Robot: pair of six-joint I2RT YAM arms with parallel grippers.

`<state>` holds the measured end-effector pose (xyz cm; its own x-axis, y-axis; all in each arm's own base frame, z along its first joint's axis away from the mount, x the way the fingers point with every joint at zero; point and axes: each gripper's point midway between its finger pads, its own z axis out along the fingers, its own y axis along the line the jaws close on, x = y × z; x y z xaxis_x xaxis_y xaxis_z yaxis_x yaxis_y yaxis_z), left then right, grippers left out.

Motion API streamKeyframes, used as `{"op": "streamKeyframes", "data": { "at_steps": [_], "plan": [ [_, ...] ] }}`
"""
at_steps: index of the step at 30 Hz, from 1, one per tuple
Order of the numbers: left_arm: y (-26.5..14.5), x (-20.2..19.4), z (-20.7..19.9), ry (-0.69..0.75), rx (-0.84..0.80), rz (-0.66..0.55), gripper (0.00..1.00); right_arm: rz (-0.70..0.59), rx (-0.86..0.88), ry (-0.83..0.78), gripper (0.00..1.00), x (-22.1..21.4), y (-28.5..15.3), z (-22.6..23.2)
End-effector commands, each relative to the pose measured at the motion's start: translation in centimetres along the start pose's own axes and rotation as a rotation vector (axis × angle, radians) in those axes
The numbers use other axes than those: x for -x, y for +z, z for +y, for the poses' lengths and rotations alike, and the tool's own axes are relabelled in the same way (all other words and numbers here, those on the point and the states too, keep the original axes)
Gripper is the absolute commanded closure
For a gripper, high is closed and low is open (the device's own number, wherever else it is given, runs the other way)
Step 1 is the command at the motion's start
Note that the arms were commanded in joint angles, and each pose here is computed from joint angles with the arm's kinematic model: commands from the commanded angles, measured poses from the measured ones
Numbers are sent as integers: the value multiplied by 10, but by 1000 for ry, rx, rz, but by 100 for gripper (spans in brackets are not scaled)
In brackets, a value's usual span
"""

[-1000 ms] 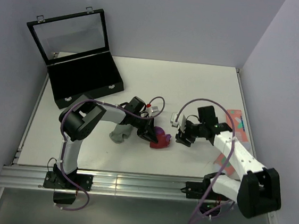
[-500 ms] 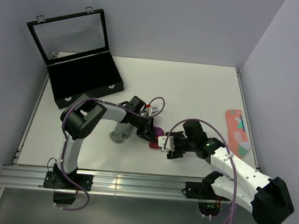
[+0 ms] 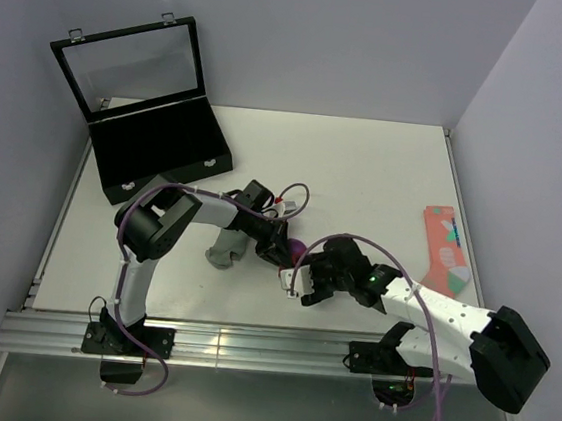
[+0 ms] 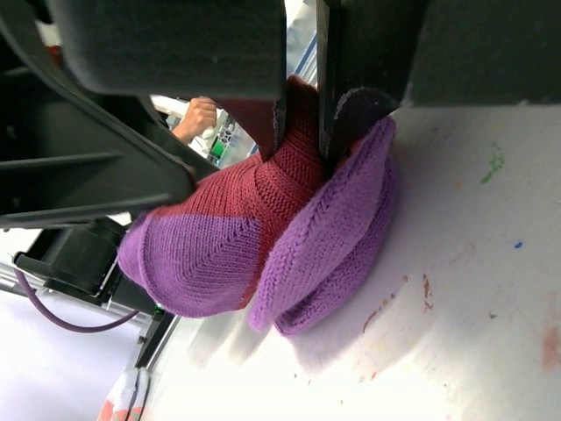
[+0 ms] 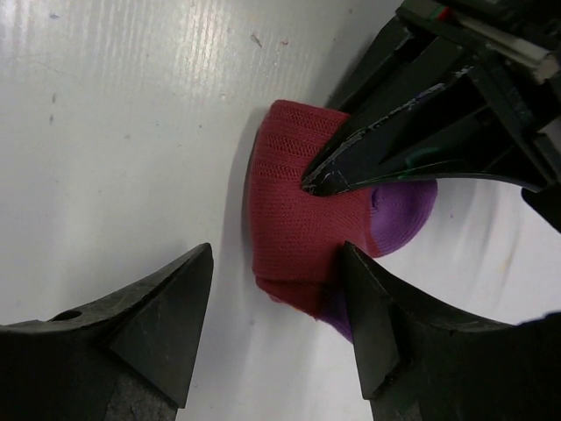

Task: Roll the socks
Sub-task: Roll the sock at the center of the board.

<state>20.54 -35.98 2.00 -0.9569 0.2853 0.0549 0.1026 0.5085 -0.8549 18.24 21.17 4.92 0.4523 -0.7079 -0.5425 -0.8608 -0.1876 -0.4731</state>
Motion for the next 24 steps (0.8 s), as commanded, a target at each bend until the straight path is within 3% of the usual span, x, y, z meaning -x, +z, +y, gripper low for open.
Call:
{"op": "streamKeyframes", "data": {
  "at_steps": [1, 7, 10, 13, 15, 17, 24],
  "plan": [
    [-2, -52, 125, -183, 432, 71, 100, 43, -27, -23, 33, -5, 8, -10],
    [-3, -51, 121, -169, 403, 81, 100, 92, -1, -11, 35, -17, 17, -8],
    [-2, -52, 118, -158, 382, 87, 100, 114, 11, 5, 41, -20, 23, -9],
    [-2, -51, 111, -144, 350, 90, 100, 145, 26, 14, 53, -27, 27, -9],
    [-2, -49, 105, -128, 336, 82, 100, 159, 43, 18, 67, -29, 29, -6],
    [-5, -42, 100, -108, 326, 52, 93, 163, 54, 24, 75, -30, 30, -5],
    [-22, 7, 68, 10, 293, -209, 63, 193, 89, 46, 77, -34, 30, -2]
  ]
}}
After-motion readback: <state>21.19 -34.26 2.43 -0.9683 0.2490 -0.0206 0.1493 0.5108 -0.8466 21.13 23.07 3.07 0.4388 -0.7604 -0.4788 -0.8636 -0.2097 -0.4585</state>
